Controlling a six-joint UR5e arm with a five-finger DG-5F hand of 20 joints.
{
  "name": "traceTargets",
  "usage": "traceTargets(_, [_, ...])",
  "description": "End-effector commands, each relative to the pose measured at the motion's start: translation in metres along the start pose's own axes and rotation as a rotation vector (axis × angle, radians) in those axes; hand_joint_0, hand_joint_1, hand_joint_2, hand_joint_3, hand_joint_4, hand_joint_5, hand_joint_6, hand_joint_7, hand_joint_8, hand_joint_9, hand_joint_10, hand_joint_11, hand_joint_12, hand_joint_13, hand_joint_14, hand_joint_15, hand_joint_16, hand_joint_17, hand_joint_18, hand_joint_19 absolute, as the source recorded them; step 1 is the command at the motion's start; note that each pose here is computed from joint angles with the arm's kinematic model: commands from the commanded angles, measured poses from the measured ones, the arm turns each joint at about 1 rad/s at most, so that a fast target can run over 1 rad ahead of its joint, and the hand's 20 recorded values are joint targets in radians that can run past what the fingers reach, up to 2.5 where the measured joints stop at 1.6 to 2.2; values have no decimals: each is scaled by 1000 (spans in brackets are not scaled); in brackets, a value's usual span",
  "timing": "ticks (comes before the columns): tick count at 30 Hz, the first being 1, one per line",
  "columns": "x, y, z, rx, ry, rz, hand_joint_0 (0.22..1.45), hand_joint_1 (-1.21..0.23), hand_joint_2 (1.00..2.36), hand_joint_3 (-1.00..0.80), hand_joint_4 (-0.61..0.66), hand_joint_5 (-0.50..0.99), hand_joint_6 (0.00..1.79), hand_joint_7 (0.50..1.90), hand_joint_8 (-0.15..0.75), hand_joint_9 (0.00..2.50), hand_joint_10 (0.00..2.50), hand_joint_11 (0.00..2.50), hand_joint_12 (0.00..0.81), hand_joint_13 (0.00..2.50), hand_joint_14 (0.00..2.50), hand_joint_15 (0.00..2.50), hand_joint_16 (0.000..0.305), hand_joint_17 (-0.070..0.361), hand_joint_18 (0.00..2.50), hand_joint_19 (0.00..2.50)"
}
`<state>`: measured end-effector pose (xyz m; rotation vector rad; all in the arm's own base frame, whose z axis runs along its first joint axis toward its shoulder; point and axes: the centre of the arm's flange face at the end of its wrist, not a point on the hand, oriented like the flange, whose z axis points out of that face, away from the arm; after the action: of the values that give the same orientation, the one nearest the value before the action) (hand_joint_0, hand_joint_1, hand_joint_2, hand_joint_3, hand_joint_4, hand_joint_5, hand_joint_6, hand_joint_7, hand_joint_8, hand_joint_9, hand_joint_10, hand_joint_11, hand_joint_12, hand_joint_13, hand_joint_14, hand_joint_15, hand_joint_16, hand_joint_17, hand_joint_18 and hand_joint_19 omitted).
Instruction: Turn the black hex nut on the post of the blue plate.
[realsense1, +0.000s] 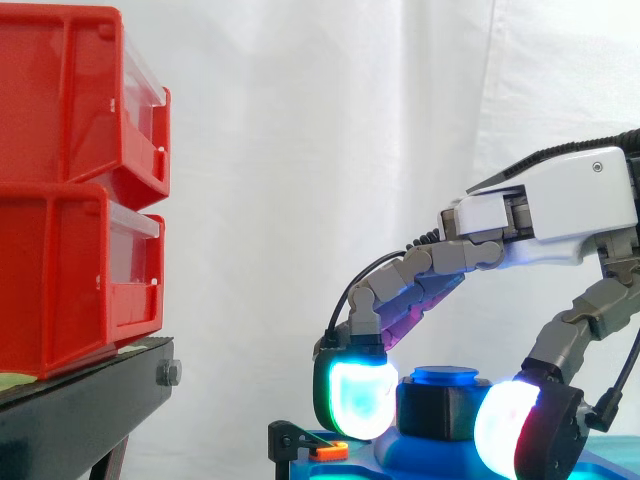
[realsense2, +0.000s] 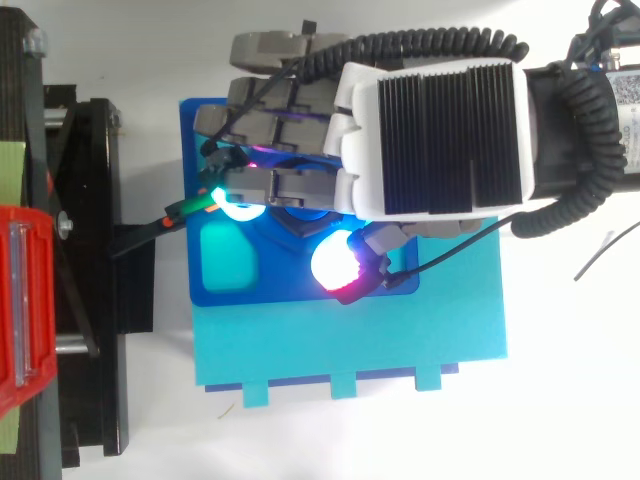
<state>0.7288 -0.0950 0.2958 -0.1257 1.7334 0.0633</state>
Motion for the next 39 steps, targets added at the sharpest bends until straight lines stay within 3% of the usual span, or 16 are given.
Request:
traceTargets(1, [0, 0, 0, -1, -2, 0, 518, -770, 1000, -500, 207, -183, 501, 1150, 265, 376, 2, 61, 362, 452, 3, 73, 51, 116, 443, 221])
traceTargets(15, [-2, 8, 2, -6, -3, -22, 467, -724, 1000, -500, 222, -210, 503, 993, 272, 357, 0, 53, 379, 426, 3, 74, 55, 124, 399, 218])
traceTargets(18, [-17, 11, 6, -13, -31, -25, 462, -720, 1000, -500, 216, -215, 503, 957, 272, 352, 0, 52, 382, 419, 2, 71, 55, 123, 383, 222])
traceTargets(21, [-28, 14, 7, -17, -36, -27, 459, -714, 1000, -500, 208, -222, 503, 911, 269, 337, 0, 38, 386, 402, 1, 64, 55, 124, 355, 220])
traceTargets(22, [-36, 15, 6, -20, -27, -28, 457, -706, 1000, -500, 203, -224, 503, 894, 269, 332, 0, 38, 386, 396, 1, 66, 55, 124, 343, 214])
traceTargets(28, [-47, 21, 0, -33, 37, -54, 452, -653, 1000, -500, 178, -231, 502, 788, 265, 297, 0, 0, 392, 343, 0, 46, 57, 129, 277, 201])
traceTargets(31, [-59, 23, -8, -38, 59, -71, 454, -619, 1000, -500, 172, -233, 502, 764, 264, 271, 0, 0, 395, 289, 1, 42, 57, 128, 218, 184])
traceTargets(39, [-77, 25, -33, -42, 85, -77, 458, -536, 1000, -500, 150, -235, 502, 717, 222, 96, 0, 0, 377, 41, 0, 27, 55, 124, 0, 195])
